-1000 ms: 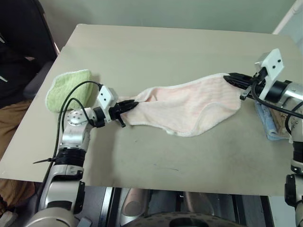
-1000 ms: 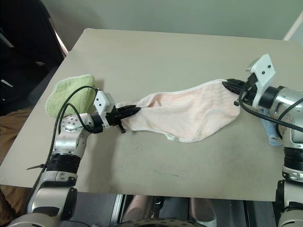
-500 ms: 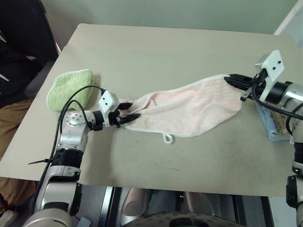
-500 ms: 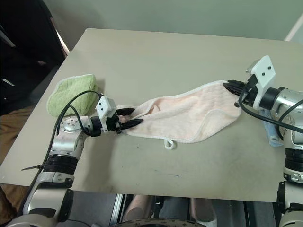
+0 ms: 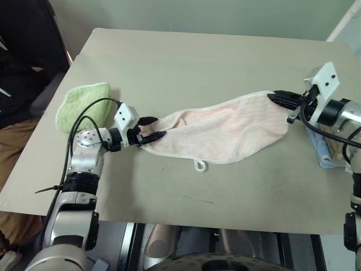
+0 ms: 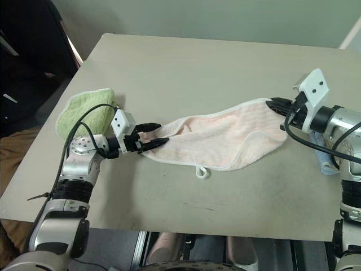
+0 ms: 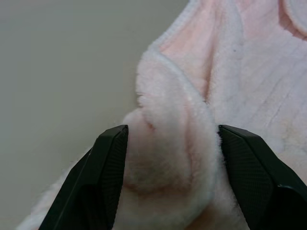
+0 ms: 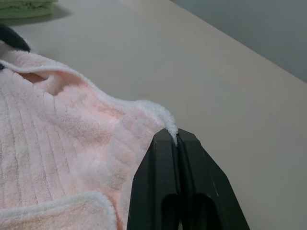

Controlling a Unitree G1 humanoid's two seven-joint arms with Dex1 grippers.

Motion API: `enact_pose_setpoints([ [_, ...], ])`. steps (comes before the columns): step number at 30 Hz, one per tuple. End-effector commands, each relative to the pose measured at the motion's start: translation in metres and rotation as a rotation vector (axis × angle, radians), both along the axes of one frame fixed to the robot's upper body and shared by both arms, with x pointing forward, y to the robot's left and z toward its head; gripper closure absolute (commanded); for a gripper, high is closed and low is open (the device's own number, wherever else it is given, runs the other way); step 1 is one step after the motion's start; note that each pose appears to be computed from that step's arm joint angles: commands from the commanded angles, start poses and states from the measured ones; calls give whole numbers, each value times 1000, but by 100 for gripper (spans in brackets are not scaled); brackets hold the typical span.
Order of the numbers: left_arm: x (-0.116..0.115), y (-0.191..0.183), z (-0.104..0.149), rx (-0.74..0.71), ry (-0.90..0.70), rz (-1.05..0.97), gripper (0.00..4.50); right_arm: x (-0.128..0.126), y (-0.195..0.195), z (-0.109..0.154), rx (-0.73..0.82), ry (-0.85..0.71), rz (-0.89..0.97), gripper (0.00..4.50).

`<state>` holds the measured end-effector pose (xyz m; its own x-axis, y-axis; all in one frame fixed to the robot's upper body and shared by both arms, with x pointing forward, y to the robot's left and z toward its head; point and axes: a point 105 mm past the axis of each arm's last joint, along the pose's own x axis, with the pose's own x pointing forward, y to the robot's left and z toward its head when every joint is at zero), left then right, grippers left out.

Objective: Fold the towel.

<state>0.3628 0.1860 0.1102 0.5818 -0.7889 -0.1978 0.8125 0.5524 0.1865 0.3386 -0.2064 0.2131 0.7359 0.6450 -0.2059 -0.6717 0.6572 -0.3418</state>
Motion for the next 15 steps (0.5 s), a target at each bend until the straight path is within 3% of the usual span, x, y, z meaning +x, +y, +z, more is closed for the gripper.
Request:
enact_pose_setpoints([
  [1, 6, 13, 5, 43, -50, 34, 129, -4, -1, 19, -4, -68, -2, 450],
  [11, 10, 12, -2, 82, -107, 23, 129, -4, -3, 19, -11, -69, -8, 450],
  [15, 4, -1, 12, -13, -149, -50, 129, -4, -3, 19, -16, -68, -12, 450],
])
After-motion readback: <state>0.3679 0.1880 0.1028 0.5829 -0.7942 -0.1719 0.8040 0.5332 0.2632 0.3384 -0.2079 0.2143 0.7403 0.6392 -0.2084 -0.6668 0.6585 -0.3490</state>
